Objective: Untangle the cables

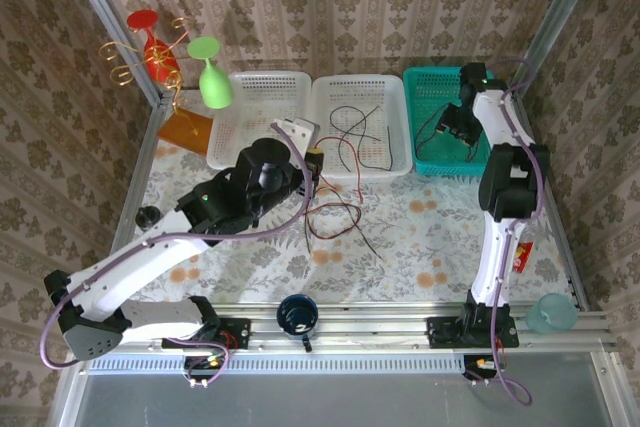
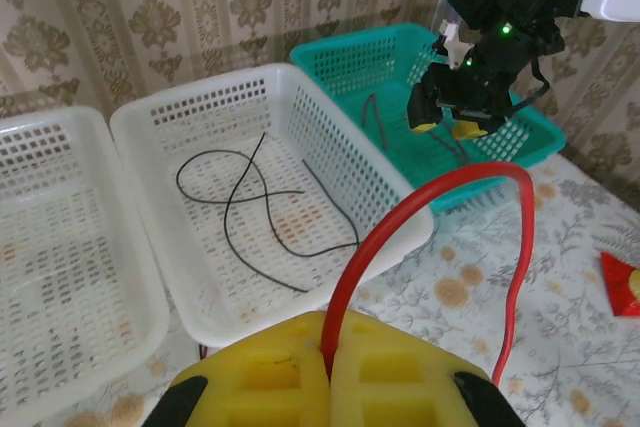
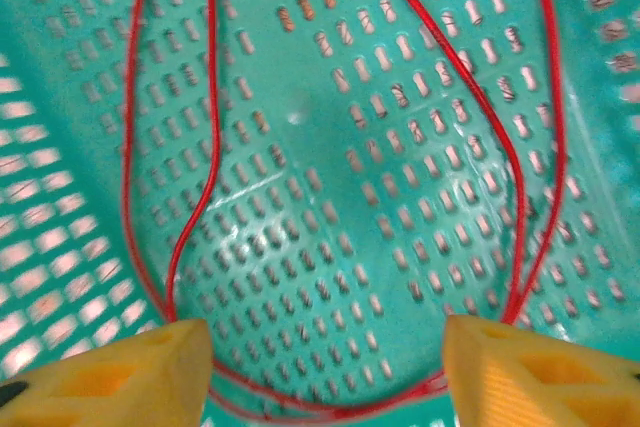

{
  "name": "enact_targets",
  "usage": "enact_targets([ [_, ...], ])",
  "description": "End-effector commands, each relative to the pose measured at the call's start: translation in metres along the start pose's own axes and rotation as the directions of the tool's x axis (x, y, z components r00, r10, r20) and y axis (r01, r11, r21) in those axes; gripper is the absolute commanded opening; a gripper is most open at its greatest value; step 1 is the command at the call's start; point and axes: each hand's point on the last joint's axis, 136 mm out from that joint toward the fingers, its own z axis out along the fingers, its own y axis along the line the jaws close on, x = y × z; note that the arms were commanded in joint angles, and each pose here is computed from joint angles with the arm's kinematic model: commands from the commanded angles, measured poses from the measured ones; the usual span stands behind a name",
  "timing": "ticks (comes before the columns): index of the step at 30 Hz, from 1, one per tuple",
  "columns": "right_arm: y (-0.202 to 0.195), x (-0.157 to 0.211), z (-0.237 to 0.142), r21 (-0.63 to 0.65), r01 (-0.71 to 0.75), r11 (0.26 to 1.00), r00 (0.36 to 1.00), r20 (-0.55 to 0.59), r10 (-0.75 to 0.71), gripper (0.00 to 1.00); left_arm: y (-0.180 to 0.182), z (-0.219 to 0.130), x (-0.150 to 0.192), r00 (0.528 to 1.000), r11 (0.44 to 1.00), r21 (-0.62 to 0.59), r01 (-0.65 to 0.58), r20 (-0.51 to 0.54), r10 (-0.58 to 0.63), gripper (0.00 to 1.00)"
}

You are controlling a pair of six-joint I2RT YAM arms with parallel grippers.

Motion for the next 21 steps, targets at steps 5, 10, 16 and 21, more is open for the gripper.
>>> enact_targets([
  [5,0.015,0.006,-0.079,-0.167,-0.024,0.986,0.992,0.115,0.044,0.74,-0.034,0.002,-0.053,0.992,0.993,0.113,-0.031,0.123,0.017,0.00],
  [10,0.011,0.031,-0.116,-0.256,-0.048,0.966,0.982,0.166,0.093,0.86,-0.055,0.020,-0.081,0.983,0.985,0.169,-0.035,0.186,0.003,0.00],
  [16,-0.019,0.067,-0.181,-0.286,-0.062,0.956,0.940,0.305,0.152,0.91,-0.071,0.059,-0.105,0.981,0.981,0.189,-0.033,0.196,-0.005,0.00],
  [21,-0.057,0.113,-0.208,-0.289,-0.123,0.949,0.895,0.380,0.232,0.95,-0.067,0.103,-0.115,0.981,0.982,0.188,0.014,0.187,-0.050,0.00],
])
